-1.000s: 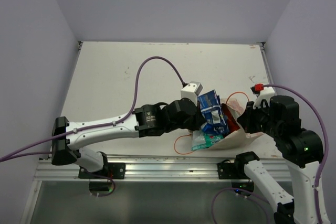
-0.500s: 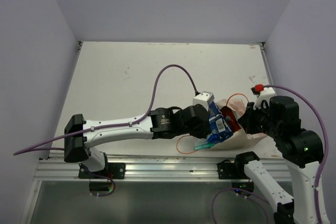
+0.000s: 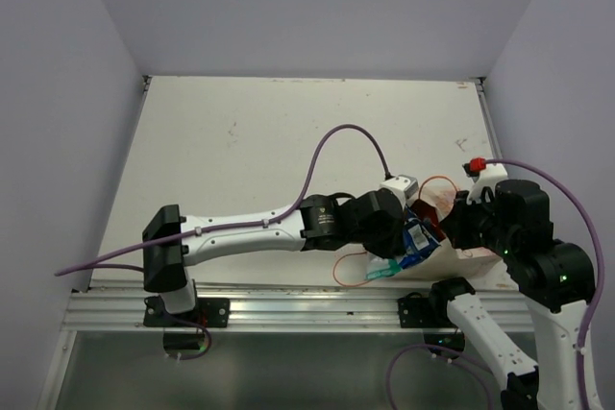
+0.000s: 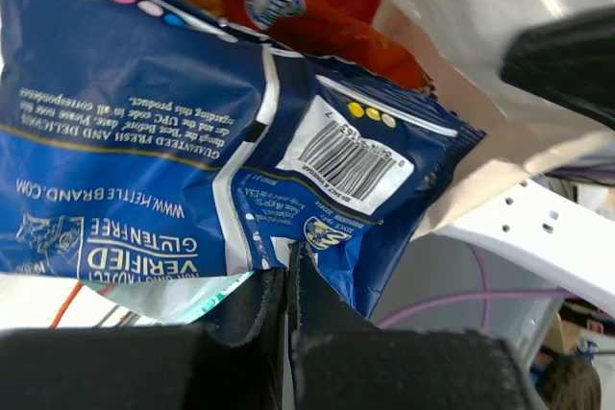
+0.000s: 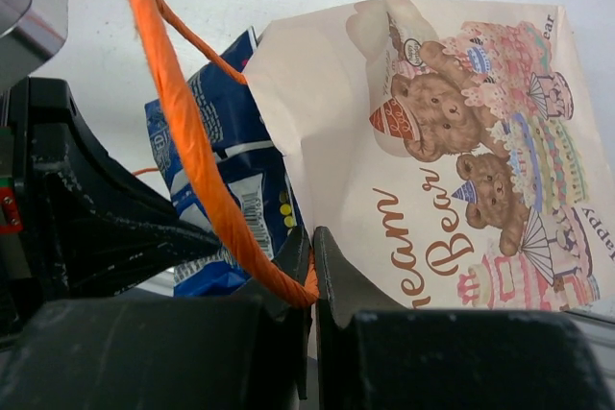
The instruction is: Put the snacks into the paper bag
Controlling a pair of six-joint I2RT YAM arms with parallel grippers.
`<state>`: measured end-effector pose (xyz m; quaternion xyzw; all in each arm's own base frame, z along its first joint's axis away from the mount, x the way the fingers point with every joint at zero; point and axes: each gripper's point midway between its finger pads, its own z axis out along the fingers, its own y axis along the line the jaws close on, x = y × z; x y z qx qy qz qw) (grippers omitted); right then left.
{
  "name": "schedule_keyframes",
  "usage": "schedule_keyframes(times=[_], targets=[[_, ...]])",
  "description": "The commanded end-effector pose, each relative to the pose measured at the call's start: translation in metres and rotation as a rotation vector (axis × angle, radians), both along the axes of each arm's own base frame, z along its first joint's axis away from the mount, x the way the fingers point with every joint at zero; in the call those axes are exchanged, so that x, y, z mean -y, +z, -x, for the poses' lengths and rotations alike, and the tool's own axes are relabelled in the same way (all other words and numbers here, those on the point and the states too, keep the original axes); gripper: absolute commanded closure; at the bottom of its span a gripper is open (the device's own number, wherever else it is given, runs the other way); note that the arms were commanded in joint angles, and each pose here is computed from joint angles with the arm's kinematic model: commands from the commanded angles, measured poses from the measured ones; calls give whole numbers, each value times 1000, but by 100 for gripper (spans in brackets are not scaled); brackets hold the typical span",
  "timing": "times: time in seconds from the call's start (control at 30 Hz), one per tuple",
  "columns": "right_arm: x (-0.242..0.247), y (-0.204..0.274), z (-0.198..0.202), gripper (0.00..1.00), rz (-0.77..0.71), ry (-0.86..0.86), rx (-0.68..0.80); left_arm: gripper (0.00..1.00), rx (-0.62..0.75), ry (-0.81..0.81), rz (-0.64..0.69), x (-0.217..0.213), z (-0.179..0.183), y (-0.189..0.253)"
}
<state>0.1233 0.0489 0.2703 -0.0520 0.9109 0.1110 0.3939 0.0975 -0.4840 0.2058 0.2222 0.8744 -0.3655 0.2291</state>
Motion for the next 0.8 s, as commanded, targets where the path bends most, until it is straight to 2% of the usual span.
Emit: schedule_keyframes(times=[0.0,0.43,0.63,0.77], targets=[[-12,42,-15,100,-81,24,152,100,-5,-108,129,12,21,50],[-14,40,-15,100,-85,29,144,100,-55,-249,293,13,52,99],[-14,41,-14,100,-86,32,146,100,-79,-336,336,25,64,101],[-14,40,-13,100,-87,32,147,100,-69,-337,335,29,59,92]])
